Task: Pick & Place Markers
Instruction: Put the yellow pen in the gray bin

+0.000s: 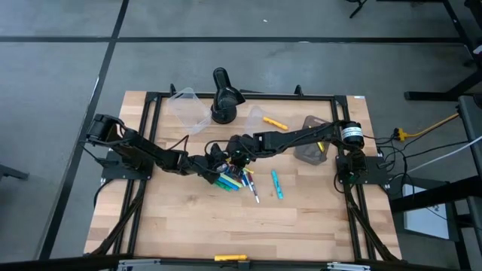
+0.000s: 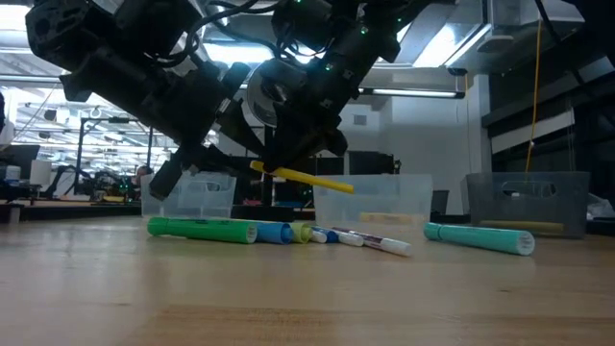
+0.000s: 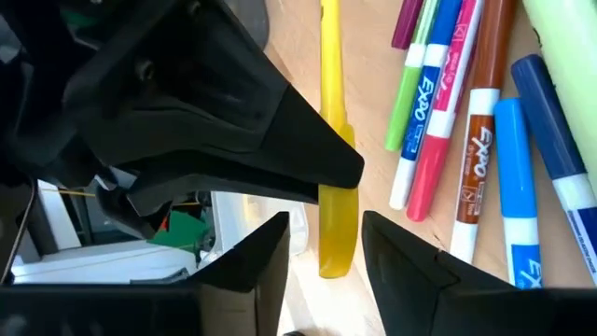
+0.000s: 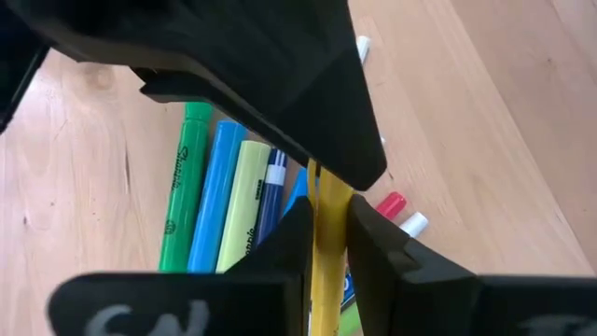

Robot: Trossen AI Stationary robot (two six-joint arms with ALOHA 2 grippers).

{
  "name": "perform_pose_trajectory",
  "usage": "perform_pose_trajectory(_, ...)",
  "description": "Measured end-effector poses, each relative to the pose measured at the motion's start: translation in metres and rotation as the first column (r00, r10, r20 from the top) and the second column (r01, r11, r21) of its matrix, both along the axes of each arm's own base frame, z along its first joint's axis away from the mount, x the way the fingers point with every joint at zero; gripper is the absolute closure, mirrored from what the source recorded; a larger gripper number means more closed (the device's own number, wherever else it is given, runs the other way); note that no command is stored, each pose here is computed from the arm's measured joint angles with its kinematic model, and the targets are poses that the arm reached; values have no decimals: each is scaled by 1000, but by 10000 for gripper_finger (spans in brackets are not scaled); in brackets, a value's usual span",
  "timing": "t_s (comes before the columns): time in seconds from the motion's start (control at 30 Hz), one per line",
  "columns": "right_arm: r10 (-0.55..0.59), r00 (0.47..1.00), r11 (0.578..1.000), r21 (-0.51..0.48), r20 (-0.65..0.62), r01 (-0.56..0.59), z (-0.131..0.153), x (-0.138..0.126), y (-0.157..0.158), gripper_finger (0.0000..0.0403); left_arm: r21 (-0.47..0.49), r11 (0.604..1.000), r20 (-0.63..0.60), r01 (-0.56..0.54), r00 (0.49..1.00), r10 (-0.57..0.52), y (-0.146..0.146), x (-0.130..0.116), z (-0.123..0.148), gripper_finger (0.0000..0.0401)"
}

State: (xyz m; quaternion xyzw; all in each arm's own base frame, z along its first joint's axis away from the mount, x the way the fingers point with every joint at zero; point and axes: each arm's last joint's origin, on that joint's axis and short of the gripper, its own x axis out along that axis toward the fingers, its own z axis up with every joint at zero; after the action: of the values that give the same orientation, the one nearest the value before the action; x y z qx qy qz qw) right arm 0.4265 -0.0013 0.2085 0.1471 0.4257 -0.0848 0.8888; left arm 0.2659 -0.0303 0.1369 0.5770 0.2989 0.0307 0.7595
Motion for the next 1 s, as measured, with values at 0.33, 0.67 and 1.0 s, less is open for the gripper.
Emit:
perform_pose_trajectory(0.33,3,1000,1000,-3,-8,-3,0,-1,0,353,-33,998,28,-61,998,62,1,0,0,284)
perform_pose_trajectory(0.67,5,999,1000,-1,-36,-5,-2,-3,0,353,-139,985,65,-107,991,117,0,-1,-1,257)
perform_pose_trajectory(1.0,-24,993,1000,-23,-114,21,-6,-9,-5,353,-229,958,67,-174,979,194,-8,-5,-5,228)
